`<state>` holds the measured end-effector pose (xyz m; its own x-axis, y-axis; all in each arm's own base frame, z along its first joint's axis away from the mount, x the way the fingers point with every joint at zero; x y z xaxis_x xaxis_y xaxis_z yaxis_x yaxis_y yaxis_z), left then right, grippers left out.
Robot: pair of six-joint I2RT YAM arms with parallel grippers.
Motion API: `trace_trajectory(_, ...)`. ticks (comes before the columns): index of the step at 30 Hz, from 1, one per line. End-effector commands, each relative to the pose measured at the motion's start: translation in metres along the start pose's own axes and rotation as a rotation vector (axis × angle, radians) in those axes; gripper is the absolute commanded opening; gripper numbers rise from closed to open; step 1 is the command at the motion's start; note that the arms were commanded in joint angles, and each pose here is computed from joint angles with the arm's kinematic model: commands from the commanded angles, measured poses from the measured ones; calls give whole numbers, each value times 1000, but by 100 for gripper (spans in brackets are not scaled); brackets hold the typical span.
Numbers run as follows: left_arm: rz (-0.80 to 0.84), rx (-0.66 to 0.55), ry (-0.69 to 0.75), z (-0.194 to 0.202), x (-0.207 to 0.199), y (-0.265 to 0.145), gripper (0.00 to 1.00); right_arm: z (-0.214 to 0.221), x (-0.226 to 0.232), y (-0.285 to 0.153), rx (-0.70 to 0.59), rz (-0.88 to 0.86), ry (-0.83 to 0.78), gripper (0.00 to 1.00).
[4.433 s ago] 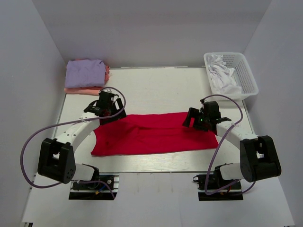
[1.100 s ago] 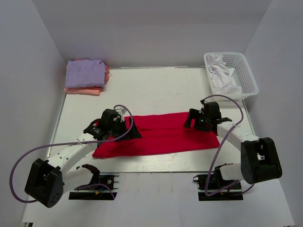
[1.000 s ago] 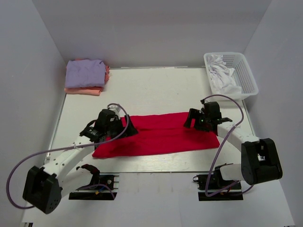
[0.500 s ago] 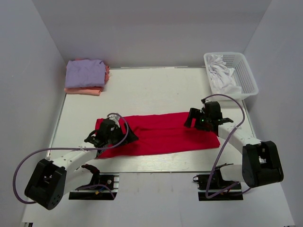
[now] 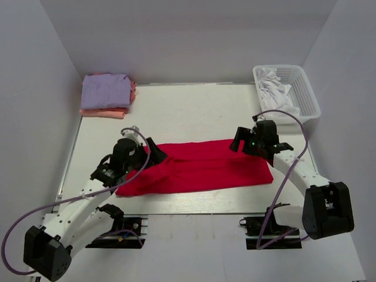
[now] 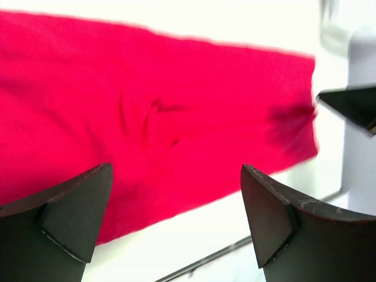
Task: Fold and stack the t-shirts
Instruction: Fold the other side of the tshirt into a rectangle, then rotate the tshirt 90 degrees
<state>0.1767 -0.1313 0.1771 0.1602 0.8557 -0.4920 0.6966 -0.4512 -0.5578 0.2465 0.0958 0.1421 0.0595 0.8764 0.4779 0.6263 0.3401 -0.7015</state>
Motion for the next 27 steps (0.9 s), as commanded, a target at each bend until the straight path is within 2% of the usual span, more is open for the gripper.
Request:
trace_trajectory(1,-221,-3,-64,-16,7,-11,100,-20,9,0,-33,16,-9,90)
trace_trajectory(3,-315,40,-115,-16,14,-2,100,-22,9,5,-15,36,-4,90)
trace_trajectory(4,-421,86,-131,-12,23,9,100,-26,7,8,-20,62,7,90)
trace_trajectory(8,-542,180,-186,1,39,37,100,-28,2,21,-2,125,39,90)
trace_trajectory(14,-658,281,-238,20,57,53,100,-29,-12,41,31,270,80,90)
trace_trajectory(17,-686,330,-212,21,60,66,100,-18,-22,47,69,324,96,90)
trace_trajectory(18,-692,312,-216,10,58,74,100,-9,-26,46,99,354,101,90)
trace_trajectory(20,-739,402,-169,17,67,95,100,-5,-29,43,82,375,120,90)
trace_trajectory(21,-736,405,-158,7,63,107,100,2,-32,42,102,382,141,90)
trace_trajectory(25,-767,499,-111,0,70,154,100,23,-31,29,122,325,140,90)
trace_trajectory(26,-735,470,-88,-17,63,170,100,42,-32,27,179,301,120,90)
trace_trajectory(27,-727,466,-77,-22,62,181,100,45,-31,25,174,287,102,90)
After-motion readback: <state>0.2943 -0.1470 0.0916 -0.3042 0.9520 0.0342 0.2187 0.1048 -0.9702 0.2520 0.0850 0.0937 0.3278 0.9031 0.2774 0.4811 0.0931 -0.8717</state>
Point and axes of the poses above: each gripper's point midway between its finger pads, its own y axis out along the fingers, its own x axis along the line the jaws close on, z = x × y, the point moved 8 cm from there along -y, back along the fingers, and after that the axes turned 10 degrees about y, right-handed, at the moved point
